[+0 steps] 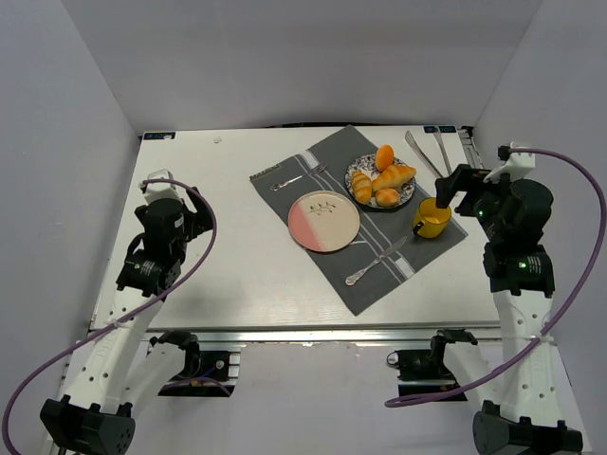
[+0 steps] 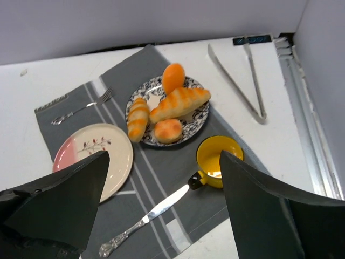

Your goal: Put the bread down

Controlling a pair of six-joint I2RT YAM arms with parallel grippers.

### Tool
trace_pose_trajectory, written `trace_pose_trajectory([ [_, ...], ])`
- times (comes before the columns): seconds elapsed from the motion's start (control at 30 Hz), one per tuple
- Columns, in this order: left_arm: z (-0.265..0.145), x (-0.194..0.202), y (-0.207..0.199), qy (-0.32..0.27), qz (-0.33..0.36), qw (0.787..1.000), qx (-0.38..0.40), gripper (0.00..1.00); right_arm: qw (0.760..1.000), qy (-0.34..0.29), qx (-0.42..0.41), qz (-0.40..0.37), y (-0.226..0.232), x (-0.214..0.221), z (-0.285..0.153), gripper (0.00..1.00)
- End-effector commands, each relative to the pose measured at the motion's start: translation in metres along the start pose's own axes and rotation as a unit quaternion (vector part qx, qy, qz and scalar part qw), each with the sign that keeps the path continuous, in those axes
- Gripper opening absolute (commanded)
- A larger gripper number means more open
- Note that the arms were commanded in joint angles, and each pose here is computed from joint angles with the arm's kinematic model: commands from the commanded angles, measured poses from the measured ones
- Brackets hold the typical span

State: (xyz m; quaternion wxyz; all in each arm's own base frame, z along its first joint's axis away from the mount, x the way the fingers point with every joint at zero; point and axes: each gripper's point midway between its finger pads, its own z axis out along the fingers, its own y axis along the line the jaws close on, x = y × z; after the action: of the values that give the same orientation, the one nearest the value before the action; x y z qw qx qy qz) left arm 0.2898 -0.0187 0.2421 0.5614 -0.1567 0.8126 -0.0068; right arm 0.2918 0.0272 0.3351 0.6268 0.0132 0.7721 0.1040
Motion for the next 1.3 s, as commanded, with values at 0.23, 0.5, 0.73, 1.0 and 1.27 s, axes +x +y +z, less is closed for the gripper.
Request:
trace_pose_trajectory([
  [0.23, 0.002, -0.011, -0.005, -0.012, 0.003, 1.000, 0.004, 0.98, 0.992, -0.123, -0.011, -0.027, 0.009, -0.081, 0.001, 0.89],
  [0.5, 0.013, -0.023, -0.010, -0.019, 0.008, 1.000, -0.004, 0.98, 0.992, -0.052, -0.010, -0.115, -0.012, -0.102, 0.108, 0.89],
  [0.73, 0.036, -0.020, -0.022, -0.006, 0.022, 1.000, -0.002, 0.98, 0.981, 0.080, -0.004, -0.175, -0.057, -0.073, 0.212, 0.89],
  [1.0, 0.072, 0.008, -0.035, 0.037, 0.037, 0.999, 0.004, 0.98, 0.971, 0.151, -0.020, -0.187, -0.104, -0.007, 0.293, 0.89],
  [1.27, 0.098, 0.030, -0.046, 0.077, 0.051, 0.996, 0.010, 0.98, 0.958, 0.227, -0.036, -0.171, -0.151, 0.083, 0.321, 0.89],
])
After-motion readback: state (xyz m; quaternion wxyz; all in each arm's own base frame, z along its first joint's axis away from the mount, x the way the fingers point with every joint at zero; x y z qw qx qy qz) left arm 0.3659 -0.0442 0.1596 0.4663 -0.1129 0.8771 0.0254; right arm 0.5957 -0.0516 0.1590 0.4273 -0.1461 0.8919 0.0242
